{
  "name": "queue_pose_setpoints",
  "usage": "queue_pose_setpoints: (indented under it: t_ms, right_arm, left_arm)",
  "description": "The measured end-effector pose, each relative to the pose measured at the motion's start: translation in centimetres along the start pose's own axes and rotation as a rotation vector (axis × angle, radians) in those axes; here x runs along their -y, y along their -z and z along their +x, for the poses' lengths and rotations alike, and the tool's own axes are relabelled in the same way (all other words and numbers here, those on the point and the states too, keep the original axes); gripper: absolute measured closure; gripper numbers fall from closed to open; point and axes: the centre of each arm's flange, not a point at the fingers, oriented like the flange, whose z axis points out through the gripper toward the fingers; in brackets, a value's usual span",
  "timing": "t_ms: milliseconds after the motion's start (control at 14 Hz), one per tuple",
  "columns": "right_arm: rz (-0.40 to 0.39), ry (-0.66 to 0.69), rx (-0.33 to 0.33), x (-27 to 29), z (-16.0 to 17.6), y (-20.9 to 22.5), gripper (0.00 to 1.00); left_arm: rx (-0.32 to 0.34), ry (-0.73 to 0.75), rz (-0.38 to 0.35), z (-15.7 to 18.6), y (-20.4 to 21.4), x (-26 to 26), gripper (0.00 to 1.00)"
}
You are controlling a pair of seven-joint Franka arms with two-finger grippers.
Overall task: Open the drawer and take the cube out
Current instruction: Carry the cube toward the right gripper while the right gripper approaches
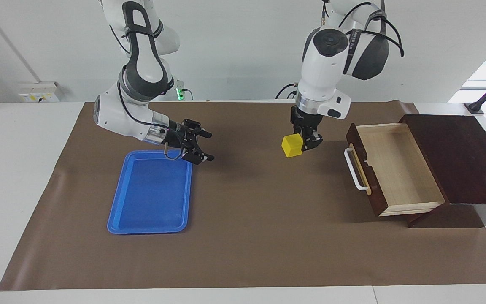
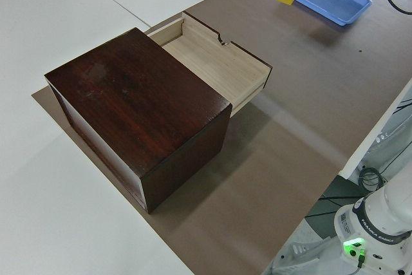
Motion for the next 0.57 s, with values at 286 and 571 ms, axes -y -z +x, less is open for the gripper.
queue_pose_setpoints:
  t_ms: [286, 571]
  right_arm:
    - [-0.002, 0.023, 0.001, 2.8, 0.2, -0.1, 0.0]
    - [-0.03, 0.052, -0.037, 5.2, 0.2, -1.9, 0.0]
  left_arm:
    - [0.01, -0.019, -0.007, -1.8, 0.0, 1.7, 0.45]
    - [0.013, -0.007, -0.01, -2.0, 0.0, 1.8, 0.45]
